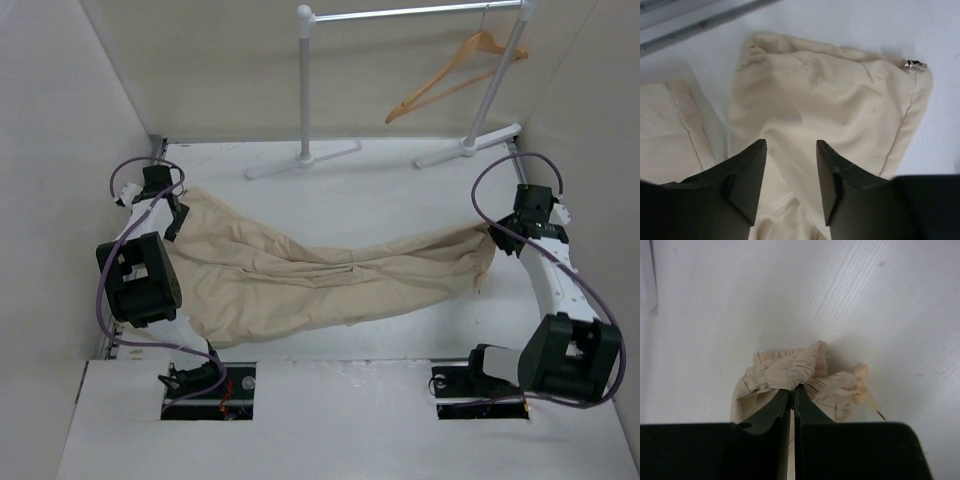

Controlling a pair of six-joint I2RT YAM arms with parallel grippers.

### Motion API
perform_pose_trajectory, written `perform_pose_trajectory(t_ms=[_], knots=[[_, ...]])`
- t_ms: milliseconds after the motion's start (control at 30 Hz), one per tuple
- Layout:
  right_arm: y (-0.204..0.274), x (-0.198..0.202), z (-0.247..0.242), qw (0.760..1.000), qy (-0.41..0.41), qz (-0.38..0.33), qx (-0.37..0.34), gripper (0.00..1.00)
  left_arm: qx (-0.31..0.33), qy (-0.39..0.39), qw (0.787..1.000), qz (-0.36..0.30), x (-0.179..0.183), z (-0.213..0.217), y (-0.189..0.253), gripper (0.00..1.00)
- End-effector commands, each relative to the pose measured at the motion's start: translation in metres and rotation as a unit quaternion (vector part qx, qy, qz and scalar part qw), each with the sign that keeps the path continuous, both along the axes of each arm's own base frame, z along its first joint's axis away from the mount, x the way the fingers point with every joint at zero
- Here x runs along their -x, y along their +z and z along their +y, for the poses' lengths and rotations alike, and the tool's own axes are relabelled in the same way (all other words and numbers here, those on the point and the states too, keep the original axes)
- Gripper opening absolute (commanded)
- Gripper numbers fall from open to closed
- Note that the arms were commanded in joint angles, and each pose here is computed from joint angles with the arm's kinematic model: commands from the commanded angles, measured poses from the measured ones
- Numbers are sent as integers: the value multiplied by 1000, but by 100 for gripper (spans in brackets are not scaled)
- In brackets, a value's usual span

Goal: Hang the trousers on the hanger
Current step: Flatten out the trousers at the center of the board.

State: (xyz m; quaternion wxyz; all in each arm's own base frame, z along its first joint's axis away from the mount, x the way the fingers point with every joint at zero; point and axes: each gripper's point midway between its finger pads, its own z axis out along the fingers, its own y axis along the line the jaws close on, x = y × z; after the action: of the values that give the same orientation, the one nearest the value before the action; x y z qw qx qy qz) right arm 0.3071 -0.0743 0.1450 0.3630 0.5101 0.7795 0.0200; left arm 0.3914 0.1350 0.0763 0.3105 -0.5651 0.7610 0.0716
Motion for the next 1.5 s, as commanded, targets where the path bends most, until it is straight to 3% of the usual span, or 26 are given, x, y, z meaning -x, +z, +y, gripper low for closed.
perform_pose_trajectory(t_ms=[0, 133, 267, 500, 800, 900, 1000, 1067, 1200, 1333, 1467], knots=[[23, -46, -1, 998, 3, -59, 14, 0, 7, -14, 1000, -13, 6, -4, 8, 45], [28, -44, 0, 997, 8, -60, 41, 0, -19, -11, 998, -62, 2, 8, 50, 49], [37, -52, 3, 996, 24, -68, 49, 0, -32, -46, 997, -62, -33, 7, 60, 49], [37, -64, 36, 994, 76, -69, 43, 0, -26, -135, 990, 16, -108, -18, 13, 49], [31, -64, 42, 993, 96, -60, 41, 1, -36, -135, 987, 80, -131, -12, -27, 45], [28, -66, 41, 992, 102, -55, 44, 1, -42, -125, 988, 81, -138, -2, -34, 35], [32, -69, 36, 992, 98, -58, 47, 0, -33, -108, 990, 87, -133, 10, -40, 10], [44, -73, 34, 991, 100, -70, 57, 0, -43, -88, 994, 55, -129, 17, -10, 3], [104, -74, 28, 982, 94, -133, 93, 0, -78, -59, 993, -67, -117, 19, 90, 2], [166, -47, 27, 967, 85, -205, 123, 0, -112, -24, 980, -161, -71, 16, 180, 2], [180, -3, 29, 962, 76, -230, 125, 0, -110, 25, 971, -212, -20, 17, 215, 2]])
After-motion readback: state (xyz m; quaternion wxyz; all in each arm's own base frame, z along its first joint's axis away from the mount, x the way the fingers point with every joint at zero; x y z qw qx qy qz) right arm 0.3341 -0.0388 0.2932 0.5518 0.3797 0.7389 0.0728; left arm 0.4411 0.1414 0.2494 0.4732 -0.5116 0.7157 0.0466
